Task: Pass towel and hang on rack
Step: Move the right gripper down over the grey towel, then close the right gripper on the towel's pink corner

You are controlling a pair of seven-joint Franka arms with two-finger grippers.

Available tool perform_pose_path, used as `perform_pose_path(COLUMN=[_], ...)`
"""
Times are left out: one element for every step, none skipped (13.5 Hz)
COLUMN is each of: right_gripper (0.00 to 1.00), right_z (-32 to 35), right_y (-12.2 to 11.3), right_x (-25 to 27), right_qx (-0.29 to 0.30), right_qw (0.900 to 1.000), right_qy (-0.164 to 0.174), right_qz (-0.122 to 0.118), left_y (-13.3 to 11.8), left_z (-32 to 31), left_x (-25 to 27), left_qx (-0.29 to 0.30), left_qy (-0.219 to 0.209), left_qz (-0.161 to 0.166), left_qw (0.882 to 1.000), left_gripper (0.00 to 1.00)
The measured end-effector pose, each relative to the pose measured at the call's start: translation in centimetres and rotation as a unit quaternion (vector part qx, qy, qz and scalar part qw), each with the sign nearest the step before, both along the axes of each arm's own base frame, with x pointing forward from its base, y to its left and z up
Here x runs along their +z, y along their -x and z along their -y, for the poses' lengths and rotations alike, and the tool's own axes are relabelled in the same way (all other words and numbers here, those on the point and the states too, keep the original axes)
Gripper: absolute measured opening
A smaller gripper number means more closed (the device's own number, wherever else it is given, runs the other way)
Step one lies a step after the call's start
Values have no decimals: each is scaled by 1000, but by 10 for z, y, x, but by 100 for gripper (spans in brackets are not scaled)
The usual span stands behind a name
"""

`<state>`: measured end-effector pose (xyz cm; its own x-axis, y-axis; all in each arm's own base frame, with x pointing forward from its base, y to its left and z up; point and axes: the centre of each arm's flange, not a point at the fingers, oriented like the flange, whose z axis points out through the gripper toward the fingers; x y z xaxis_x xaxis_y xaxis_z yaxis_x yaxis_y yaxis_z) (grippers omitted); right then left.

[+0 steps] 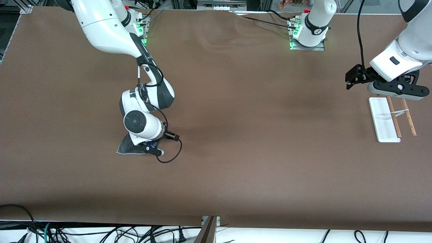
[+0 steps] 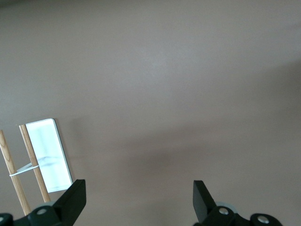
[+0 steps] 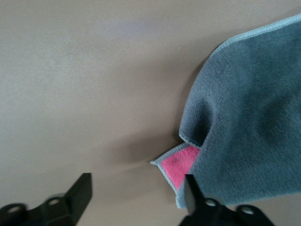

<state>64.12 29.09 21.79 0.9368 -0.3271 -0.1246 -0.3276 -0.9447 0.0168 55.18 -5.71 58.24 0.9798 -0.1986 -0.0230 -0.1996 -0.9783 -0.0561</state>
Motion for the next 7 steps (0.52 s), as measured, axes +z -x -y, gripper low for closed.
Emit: perform_pose_path(right_gripper=[84, 78, 72, 72, 68, 67, 64], right_z=[0, 0, 0, 0, 1, 3, 4], right_y=[0, 1, 1, 1, 3, 6, 8], right_x=[-3, -6, -9, -13, -17, -22, -26], right_qx=[0, 0, 0, 0, 0, -1, -1], right_qw=[1000, 1000, 1000, 1000, 1000, 1000, 1000], right_qy=[1, 1, 1, 2, 3, 5, 5], right_qz=[-1, -1, -1, -2, -5, -7, -6], left_y=[0, 0, 0, 0, 0, 0, 0], left_z=[0, 0, 0, 0, 0, 0, 0], left_x=[0, 0, 0, 0, 0, 0, 0], left_qx=[0, 0, 0, 0, 0, 0, 0], left_qy=[0, 0, 0, 0, 0, 0, 0], left_qz=[0, 0, -1, -1, -1, -1, -1], left_qw=[1000, 1000, 1000, 1000, 1000, 1000, 1000], left_gripper=[100, 100, 100, 100, 100, 100, 100])
